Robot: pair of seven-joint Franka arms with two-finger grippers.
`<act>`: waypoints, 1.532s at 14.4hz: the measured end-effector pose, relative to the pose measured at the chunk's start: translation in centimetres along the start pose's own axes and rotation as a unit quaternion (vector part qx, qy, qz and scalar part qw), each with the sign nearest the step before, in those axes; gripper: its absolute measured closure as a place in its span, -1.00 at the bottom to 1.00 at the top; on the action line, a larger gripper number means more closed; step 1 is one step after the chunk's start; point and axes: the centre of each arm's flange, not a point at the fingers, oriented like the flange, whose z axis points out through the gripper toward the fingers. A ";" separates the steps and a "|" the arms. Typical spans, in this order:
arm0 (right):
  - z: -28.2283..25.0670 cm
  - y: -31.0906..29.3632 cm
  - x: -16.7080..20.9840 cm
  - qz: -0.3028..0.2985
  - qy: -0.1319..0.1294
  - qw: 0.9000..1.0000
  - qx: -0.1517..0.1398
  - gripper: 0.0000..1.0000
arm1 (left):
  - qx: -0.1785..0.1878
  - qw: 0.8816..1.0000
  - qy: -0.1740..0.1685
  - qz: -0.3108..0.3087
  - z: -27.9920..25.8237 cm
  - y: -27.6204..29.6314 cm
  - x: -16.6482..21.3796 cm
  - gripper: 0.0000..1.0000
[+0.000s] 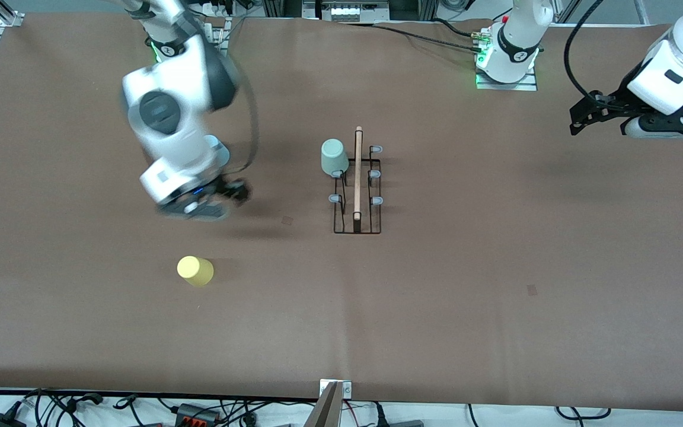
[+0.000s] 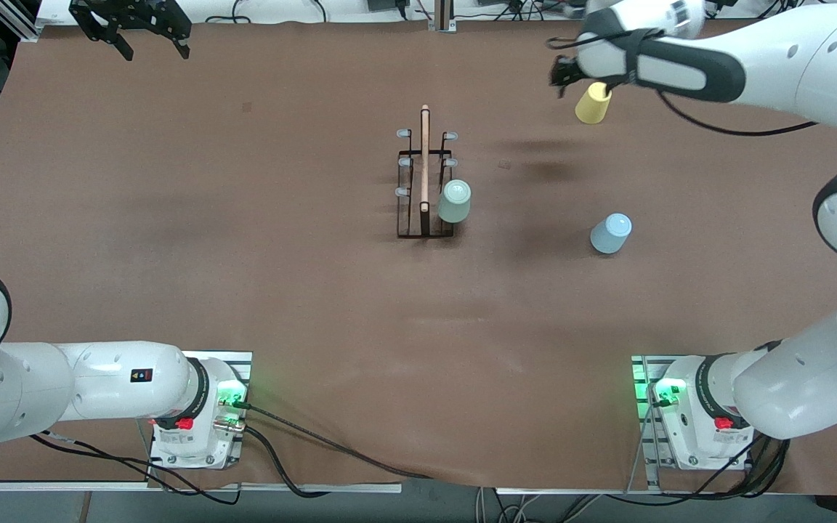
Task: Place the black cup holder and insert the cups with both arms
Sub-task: 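Move the right gripper down to the yellow cup, then close the right gripper on the yellow cup and lift it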
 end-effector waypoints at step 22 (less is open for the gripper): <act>15.5 5.9 5.2 -0.076 0.124 0.989 0.001 -0.34 | 0.004 1.000 -0.002 -0.011 -0.3 1.8 -0.3 -1.00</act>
